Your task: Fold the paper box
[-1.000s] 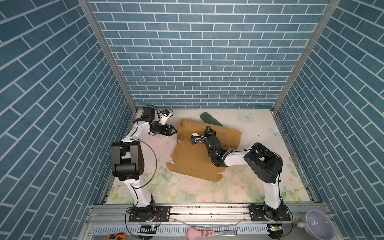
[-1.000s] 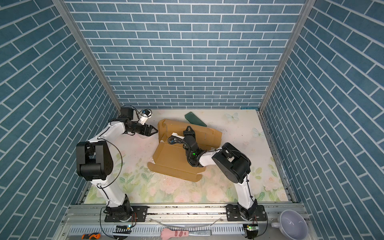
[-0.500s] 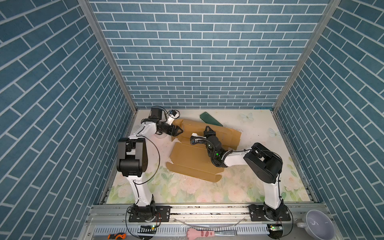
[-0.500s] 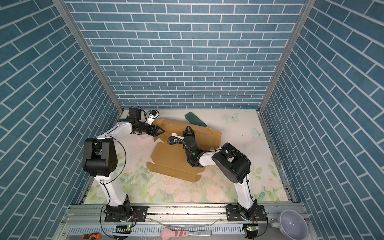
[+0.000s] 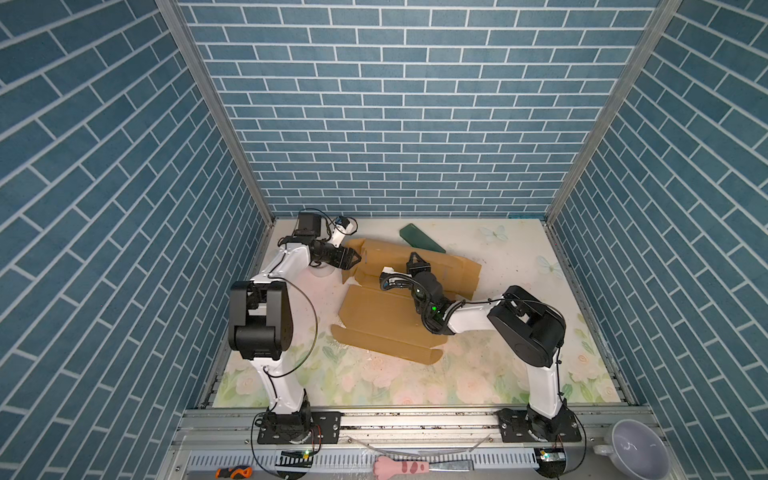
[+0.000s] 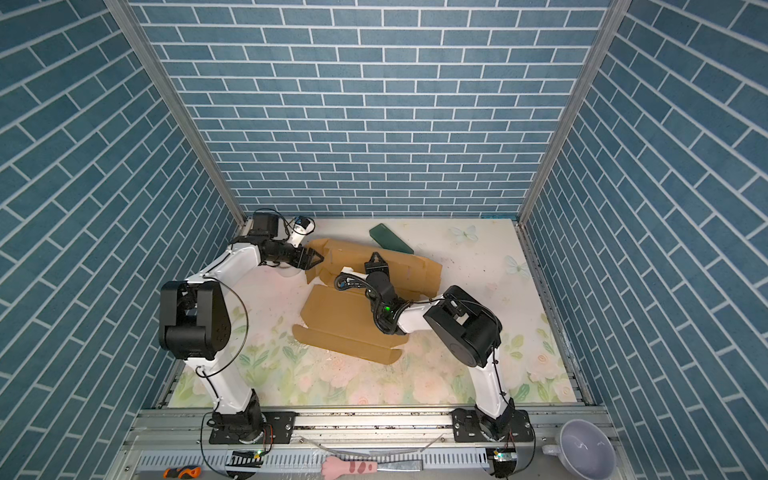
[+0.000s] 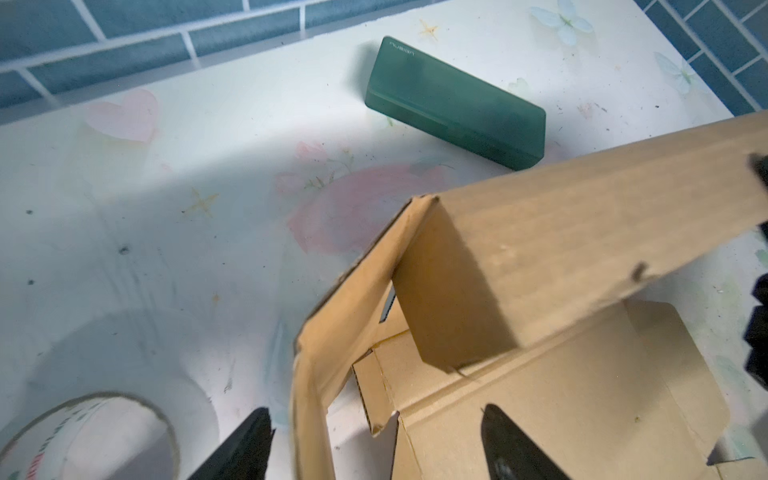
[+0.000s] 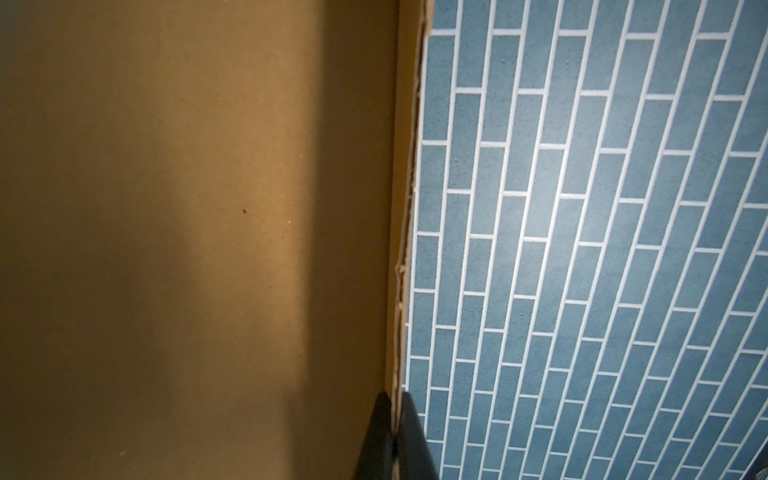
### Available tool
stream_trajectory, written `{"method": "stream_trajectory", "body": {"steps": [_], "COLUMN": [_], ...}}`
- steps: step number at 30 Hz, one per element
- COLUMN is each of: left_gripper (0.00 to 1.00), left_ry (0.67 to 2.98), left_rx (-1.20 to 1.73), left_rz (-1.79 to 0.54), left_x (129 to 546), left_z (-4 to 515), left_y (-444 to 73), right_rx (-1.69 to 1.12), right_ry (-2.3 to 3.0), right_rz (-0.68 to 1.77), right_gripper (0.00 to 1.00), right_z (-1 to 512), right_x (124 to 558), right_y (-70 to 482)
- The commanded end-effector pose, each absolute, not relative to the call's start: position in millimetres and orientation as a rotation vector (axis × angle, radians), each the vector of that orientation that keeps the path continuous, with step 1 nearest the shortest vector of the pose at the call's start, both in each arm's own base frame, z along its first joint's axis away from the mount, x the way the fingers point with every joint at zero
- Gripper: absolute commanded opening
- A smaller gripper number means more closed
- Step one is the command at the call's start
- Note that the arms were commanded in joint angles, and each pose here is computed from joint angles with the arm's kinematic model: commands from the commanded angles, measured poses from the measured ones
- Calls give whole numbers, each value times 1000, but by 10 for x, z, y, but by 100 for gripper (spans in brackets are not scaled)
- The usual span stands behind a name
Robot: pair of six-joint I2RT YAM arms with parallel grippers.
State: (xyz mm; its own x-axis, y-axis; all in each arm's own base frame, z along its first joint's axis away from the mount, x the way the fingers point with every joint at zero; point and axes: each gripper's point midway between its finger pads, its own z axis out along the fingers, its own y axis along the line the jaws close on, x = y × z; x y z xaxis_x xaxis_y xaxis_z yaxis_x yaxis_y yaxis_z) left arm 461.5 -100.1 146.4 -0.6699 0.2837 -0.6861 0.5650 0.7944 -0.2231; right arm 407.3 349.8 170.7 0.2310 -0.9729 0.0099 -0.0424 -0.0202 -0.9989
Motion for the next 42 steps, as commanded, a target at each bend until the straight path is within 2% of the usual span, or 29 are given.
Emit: {"method": "stream_trajectory", "body": {"steps": [1, 5, 8, 13, 14, 18, 22, 28, 35, 42], "left_gripper": [82, 81, 74, 54, 51, 50, 48, 36, 32, 18], "left_ry": [2405, 2413, 2426, 2344, 2355, 2444, 2505, 2582, 2608, 2717], "left_rx": [556, 344, 264, 1, -34, 27, 65, 30, -42, -131], "left_rz": [-528, -620, -582, -614, -591, -496, -522, -336, -333, -228], "left_x": [4520, 4513, 4343, 4012, 3943, 3616, 3452, 3423, 3420, 3269], "left_z": [1477, 1627, 1781, 1916, 1843, 1461, 1110, 694, 404, 151], "left_y": [-779, -463, -388, -470, -512, -893, -1182, -985, -962, -830], "right_rx": [-1452, -1455, -1456, -1454, -1456, -1450, -1448, -1445, -1440, -1431], "right_ry": [1018, 1021, 1023, 1024, 1023, 1028, 1032, 1036, 1034, 1031], "right_rz": [-1036, -1033, -1035, -1037, -1036, -1033, -1028, -1024, -1022, -1015], "right_gripper": [0, 0, 0, 0, 0, 0, 0, 0, 0, 0], "right_z": [1563, 1558, 1549, 1548, 1548, 1556, 1566, 1576, 1578, 1595], "right_x": [3995, 3994, 4005, 4022, 4021, 4025, 4017, 4007, 4010, 4011], "right_y": [3522, 3515, 3516, 3519, 3517, 3498, 3480, 3467, 3477, 3492]}}
